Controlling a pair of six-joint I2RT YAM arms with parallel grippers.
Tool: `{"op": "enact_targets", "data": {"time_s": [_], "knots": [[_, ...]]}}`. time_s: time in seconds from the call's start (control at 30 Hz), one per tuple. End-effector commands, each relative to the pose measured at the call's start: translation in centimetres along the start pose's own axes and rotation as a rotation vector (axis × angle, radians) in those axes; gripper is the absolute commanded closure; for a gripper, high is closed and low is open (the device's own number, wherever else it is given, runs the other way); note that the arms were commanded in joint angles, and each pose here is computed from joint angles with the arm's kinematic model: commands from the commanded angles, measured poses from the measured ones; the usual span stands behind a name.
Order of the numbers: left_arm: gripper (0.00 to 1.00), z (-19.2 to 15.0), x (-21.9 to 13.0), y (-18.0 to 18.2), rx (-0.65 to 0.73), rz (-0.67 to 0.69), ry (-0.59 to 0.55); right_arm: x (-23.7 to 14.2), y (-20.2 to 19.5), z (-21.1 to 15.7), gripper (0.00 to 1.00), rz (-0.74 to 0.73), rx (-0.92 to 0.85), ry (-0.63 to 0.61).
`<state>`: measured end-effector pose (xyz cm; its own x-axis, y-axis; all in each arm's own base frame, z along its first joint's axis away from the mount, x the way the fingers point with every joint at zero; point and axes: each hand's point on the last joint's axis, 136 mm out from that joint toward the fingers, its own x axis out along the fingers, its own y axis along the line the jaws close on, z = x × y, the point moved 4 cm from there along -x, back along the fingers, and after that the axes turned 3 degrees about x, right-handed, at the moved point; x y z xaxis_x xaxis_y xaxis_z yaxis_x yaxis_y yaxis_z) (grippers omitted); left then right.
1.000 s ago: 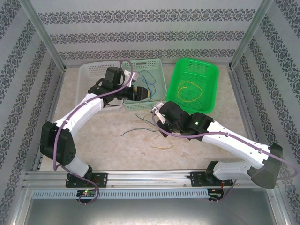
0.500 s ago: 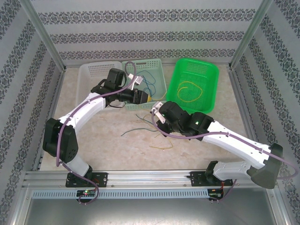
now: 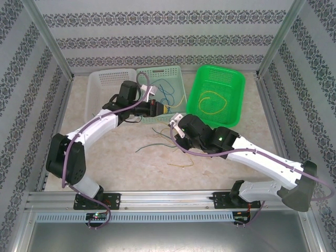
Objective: Untangle the cables
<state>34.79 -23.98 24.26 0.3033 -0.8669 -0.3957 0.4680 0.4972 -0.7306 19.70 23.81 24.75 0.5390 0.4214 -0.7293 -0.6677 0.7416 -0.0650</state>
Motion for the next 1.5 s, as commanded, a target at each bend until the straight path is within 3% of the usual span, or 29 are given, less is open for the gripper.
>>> {"op": "enact_targets", "data": {"time_s": [0.0, 0.2, 0.43, 0.5, 0.63, 0.73, 1.0, 1.33, 1.47], "knots": [[1.0, 3.7, -2.0, -0.1, -0.026, 0.072, -0.28, 0.1, 0.1, -1.3, 0.97, -0.017, 0.05, 0.015], [1.0, 5.1, -5.3, 0.7, -0.16, 0.113, -0.615, 1.5, 1.1, -2.1, 0.97, 0.028, 0.126, 0.025], [0.97, 5.2, -6.3, 0.9, -0.211, 0.103, -0.71, 1.9, 1.7, -1.0, 0.98, 0.053, 0.115, 0.029], [0.79, 5.1, -6.7, 0.8, -0.207, 0.112, -0.725, 1.6, 1.3, -0.5, 0.98, 0.023, 0.108, 0.023], [0.22, 4.8, -7.7, 0.5, -0.16, 0.197, -0.713, -0.1, -1.6, 1.0, 1.0, -0.094, 0.122, -0.018], [0.01, 4.7, -9.0, 0.1, -0.104, 0.258, -0.722, -2.1, -4.8, 2.3, 1.0, -0.153, 0.175, -0.07], [0.0, 3.6, -9.9, -0.2, -0.033, 0.313, -0.691, -6.9, -12.8, 4.8, 1.0, -0.261, 0.299, -0.233], [0.0, 1.9, -9.5, 1.2, -0.064, 0.347, -0.642, -2.8, -23.0, 1.9, 1.0, -0.419, 0.446, -0.19], [0.0, 1.2, -9.8, 1.5, -0.063, 0.368, -0.638, -0.2, -25.9, 1.2, 1.0, -0.415, 0.495, -0.13]]}}
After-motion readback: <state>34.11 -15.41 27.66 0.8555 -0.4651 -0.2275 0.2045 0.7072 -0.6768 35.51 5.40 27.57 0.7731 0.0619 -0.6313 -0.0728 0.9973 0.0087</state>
